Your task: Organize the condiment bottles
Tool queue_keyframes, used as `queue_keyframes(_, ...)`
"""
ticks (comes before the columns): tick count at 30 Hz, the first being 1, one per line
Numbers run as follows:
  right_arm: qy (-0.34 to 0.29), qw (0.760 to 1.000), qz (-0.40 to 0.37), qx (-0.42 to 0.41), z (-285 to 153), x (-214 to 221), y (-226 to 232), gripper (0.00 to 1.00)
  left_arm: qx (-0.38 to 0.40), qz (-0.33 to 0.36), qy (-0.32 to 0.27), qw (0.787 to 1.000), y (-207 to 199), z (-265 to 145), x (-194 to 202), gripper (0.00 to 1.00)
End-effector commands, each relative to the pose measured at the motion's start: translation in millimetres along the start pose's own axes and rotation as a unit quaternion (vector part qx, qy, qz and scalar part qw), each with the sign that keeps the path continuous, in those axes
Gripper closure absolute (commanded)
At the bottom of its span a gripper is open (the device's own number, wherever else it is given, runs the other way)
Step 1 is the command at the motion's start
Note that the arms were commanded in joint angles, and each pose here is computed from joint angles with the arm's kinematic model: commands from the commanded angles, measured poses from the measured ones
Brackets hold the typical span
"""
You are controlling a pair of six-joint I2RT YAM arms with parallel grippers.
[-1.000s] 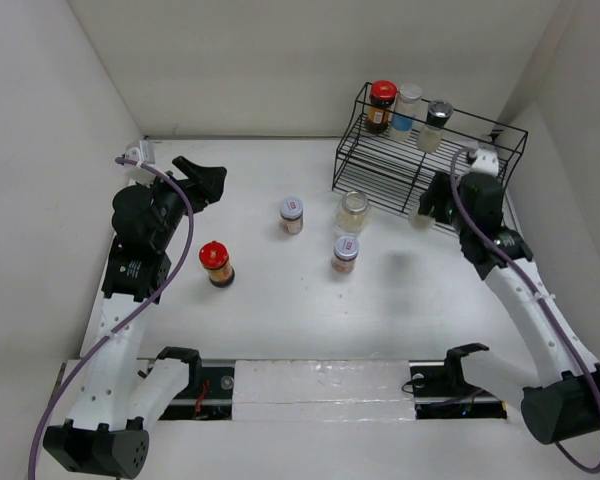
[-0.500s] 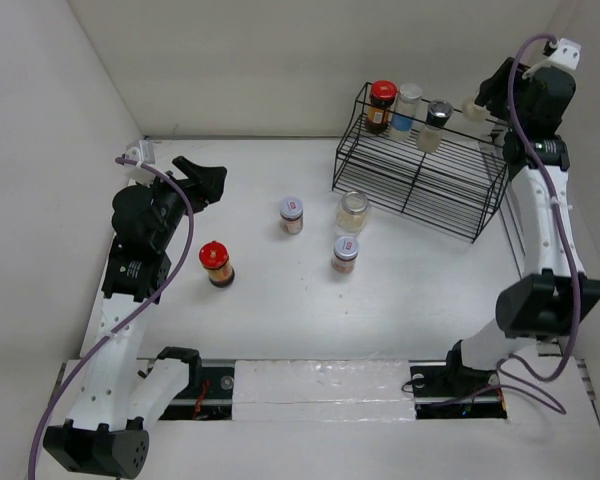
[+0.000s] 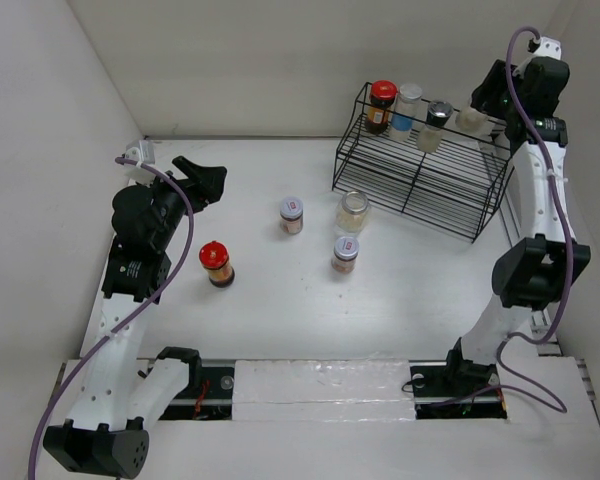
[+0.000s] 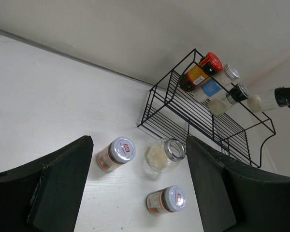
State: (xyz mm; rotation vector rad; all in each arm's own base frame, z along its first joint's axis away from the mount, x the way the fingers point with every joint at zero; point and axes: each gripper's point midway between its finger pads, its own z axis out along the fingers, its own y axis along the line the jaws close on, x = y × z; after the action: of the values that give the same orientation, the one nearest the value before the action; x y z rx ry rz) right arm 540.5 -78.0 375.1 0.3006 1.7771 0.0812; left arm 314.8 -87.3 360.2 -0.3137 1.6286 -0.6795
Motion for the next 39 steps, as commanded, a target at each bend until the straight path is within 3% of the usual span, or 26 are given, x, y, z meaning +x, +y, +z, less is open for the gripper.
queue_keyframes(1,-0.029,0.999,-0.014,-0.019,-0.5,-22.3,4.9,0.42,0.018,0.004,-0.016,1.000,-8.0,-0.5,-6.4,0.27)
queue_keyframes(13,0.051,0.998,-0.011,-0.030,38.5,40.9,-2.5,0.39,0.025,0.004,-0.016,1.000,-9.8,-2.3,-5.8,0.27)
queue_keyframes(16,0.062,0.998,-0.010,-0.028,42.4,51.3,-5.0,0.33,0.025,0.004,-0.017,1.000,-9.8,-2.3,-5.8,0.27)
queue_keyframes(19,0.063,0.997,-0.009,-0.034,42.2,51.8,-3.0,0.16,0.025,0.004,-0.017,1.000,-9.8,-2.3,-5.8,0.27)
queue_keyframes(22,0.028,0.999,-0.014,-0.036,26.2,25.4,1.9,0.07,0.021,0.004,-0.019,1.000,-8.5,-2.1,-6.8,0.26)
queue_keyframes(24,0.008,1.000,-0.009,-0.026,14.8,11.6,1.4,0.06,0.021,0.004,-0.019,1.000,-8.5,-2.1,-6.8,0.26)
queue_keyframes(28,-0.097,0.995,-0.019,-0.032,-32.2,-37.7,27.5,0.05,0.015,0.004,-0.022,1.000,-7.7,-2.8,-9.1,0.26)
queue_keyframes(30,-0.121,0.990,-0.025,-0.074,-62.5,-38.8,52.9,0.20,0.015,0.004,-0.022,1.000,-7.7,-2.8,-9.1,0.26)
queue_keyframes(31,-0.125,0.984,-0.038,-0.119,-72.3,-32.4,83.1,0.32,0.012,0.003,-0.017,1.000,-6.2,-3.0,-6.9,0.26)
queue_keyframes(32,-0.129,0.978,-0.047,-0.154,-81.7,-21.0,101.0,0.60,0.005,0.003,-0.022,1.000,-3.8,-2.6,-8.7,0.26)
queue_keyframes(33,-0.121,0.972,-0.051,-0.192,-86.8,-8.1,123.1,0.70,0.005,0.003,-0.022,1.000,-3.8,-2.6,-8.7,0.26)
queue_keyframes(34,-0.100,0.954,-0.066,-0.276,-100.3,16.9,173.3,0.75,0.002,0.003,-0.025,1.000,-2.5,-2.4,-9.6,0.27)
queue_keyframes(36,-0.065,0.930,-0.082,-0.354,-107.6,64.5,223.1,0.80,0.002,0.003,-0.025,1.000,-2.5,-2.4,-9.7,0.32)
queue_keyframes(39,-0.013,0.873,-0.127,-0.471,-145.0,137.4,313.7,0.80,-0.003,0.003,-0.029,1.000,-2.3,-3.3,-12.8,0.39)
